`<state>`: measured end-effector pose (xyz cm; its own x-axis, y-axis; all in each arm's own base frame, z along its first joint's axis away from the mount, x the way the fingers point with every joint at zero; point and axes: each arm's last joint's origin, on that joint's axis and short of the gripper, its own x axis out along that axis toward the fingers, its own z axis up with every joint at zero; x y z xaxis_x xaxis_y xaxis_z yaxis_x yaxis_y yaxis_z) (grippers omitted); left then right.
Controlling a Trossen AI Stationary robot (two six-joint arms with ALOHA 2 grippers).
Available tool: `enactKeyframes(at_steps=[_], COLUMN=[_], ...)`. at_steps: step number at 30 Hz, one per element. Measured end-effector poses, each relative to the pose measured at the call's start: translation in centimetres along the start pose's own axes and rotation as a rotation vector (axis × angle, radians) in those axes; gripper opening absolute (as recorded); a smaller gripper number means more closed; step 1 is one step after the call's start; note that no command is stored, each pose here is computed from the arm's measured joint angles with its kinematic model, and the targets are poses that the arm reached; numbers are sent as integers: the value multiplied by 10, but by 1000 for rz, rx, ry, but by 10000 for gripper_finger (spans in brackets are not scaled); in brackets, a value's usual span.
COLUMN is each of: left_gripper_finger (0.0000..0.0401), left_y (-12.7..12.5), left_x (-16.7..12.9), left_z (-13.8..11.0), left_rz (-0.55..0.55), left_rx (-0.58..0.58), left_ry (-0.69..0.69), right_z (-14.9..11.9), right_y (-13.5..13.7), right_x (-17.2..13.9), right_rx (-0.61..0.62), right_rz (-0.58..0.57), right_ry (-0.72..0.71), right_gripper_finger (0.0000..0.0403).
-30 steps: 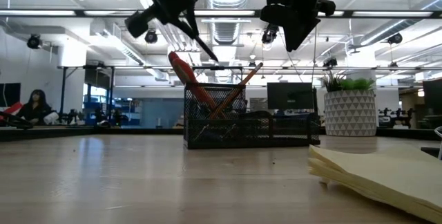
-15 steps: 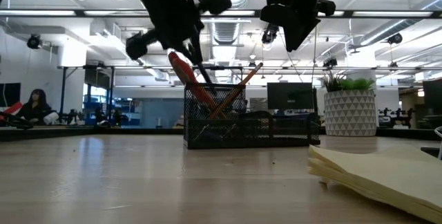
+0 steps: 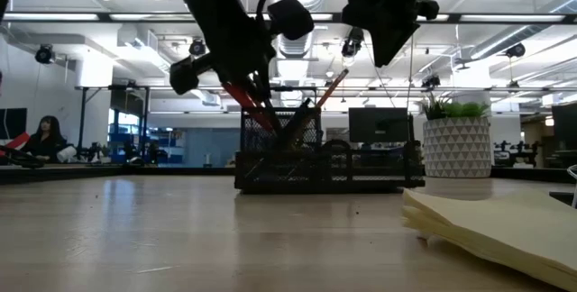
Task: Pick and place office supplies into organizer
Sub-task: Put the pen into the top left section of the desk organizer
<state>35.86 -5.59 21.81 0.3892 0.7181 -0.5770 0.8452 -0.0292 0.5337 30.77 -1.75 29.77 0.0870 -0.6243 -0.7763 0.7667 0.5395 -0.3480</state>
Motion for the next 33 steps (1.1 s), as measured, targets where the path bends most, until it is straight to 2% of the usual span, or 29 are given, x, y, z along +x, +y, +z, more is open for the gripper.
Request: enactKeyframes(at_steps=[7,22,33], left_gripper_finger=[22,123,146], left_y=[10,11,20], left_x=[0,5,-9], left_z=[0,-9,-26], left_rz=[63,56,106], left_rx=[-95,-139,-188], left_ry=[-19,13,71], right_z=[-1,-1,-1], right_y=[1,1,1], right_x=[0,0,0], right_rx=[16,24,23], right_rz=[0,1,1], right_ry=[3,2,2], right_gripper_finger=[77,77,77])
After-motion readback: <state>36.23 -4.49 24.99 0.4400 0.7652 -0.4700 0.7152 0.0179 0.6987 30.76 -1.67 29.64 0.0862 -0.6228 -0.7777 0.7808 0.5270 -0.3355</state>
